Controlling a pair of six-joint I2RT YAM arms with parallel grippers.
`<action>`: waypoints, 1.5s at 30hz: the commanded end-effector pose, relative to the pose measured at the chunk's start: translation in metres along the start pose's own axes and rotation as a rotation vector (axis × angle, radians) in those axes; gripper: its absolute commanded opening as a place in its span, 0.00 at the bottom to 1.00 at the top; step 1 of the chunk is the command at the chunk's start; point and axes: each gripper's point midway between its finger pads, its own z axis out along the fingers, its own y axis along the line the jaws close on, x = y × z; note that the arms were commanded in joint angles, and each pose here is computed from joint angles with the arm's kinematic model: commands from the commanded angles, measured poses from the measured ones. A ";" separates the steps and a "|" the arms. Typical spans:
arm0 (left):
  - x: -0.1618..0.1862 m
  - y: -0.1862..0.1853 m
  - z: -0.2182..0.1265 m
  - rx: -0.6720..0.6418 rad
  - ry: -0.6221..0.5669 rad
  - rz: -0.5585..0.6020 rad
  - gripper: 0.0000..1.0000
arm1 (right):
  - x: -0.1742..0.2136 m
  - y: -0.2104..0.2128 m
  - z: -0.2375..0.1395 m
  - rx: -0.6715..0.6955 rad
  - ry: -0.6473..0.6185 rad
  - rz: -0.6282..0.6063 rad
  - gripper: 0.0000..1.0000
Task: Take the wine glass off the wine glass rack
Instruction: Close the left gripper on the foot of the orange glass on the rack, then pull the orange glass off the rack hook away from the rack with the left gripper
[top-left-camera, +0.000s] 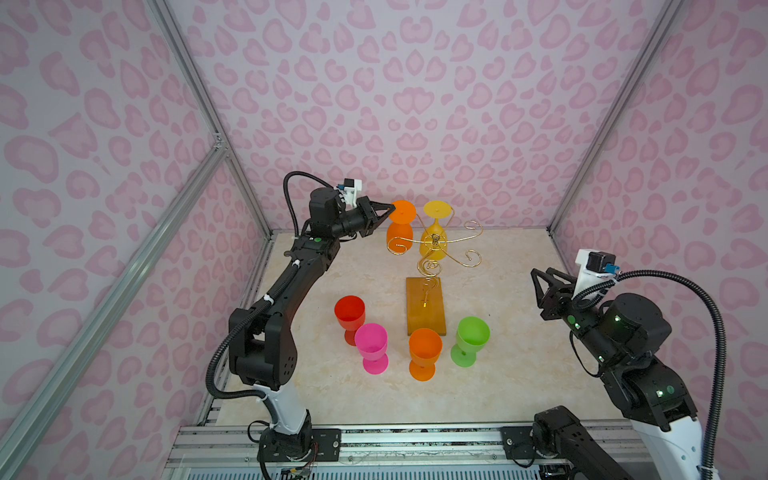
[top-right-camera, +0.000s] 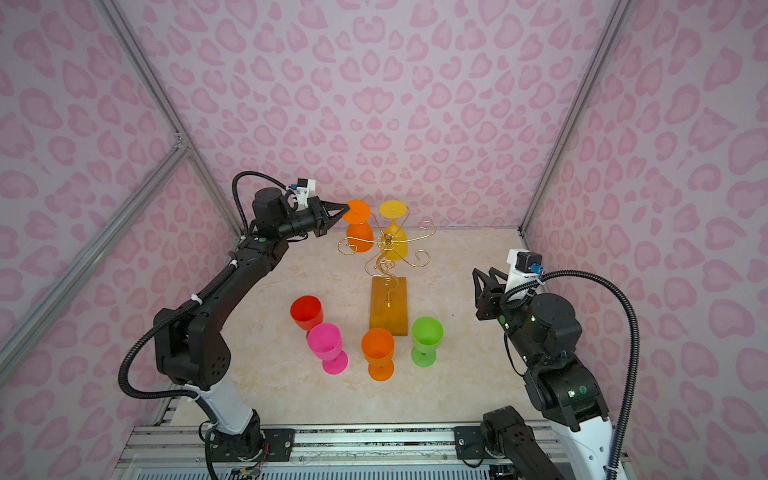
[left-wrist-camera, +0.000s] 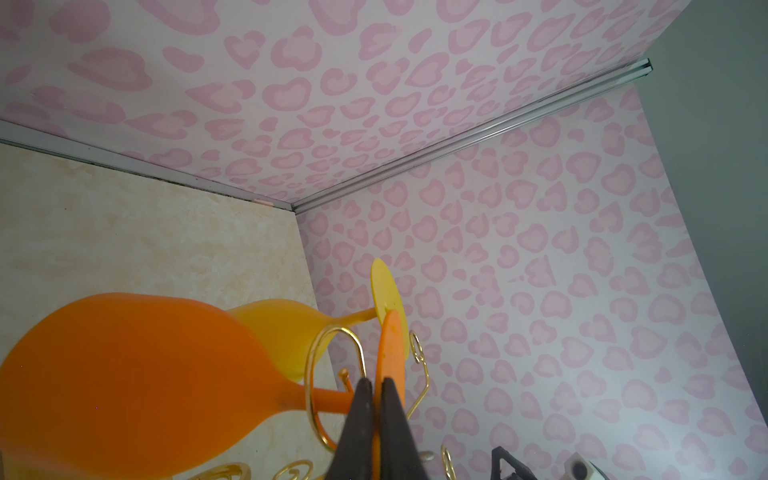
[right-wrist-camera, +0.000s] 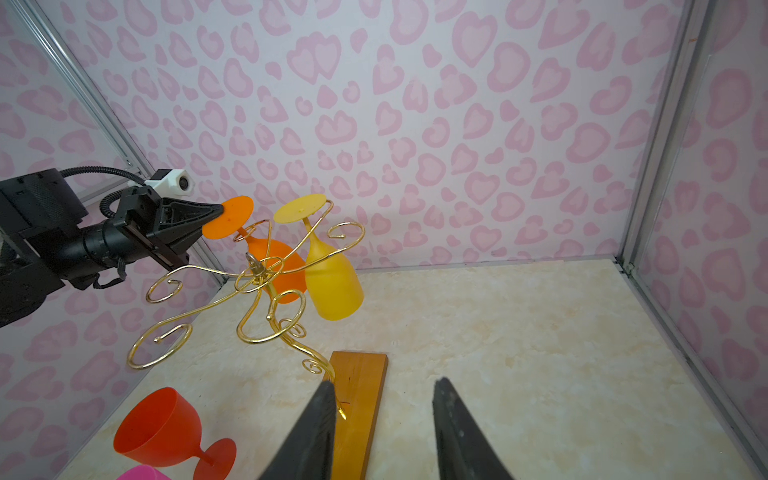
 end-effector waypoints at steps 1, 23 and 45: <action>-0.007 -0.015 0.002 0.057 -0.010 0.037 0.07 | 0.000 0.003 0.003 -0.021 0.001 0.008 0.39; 0.006 -0.027 0.027 0.134 0.064 0.038 0.05 | 0.000 0.000 0.008 -0.036 0.005 0.035 0.39; 0.033 -0.025 0.010 0.119 0.096 0.033 0.05 | 0.004 -0.004 0.005 -0.037 0.007 0.058 0.38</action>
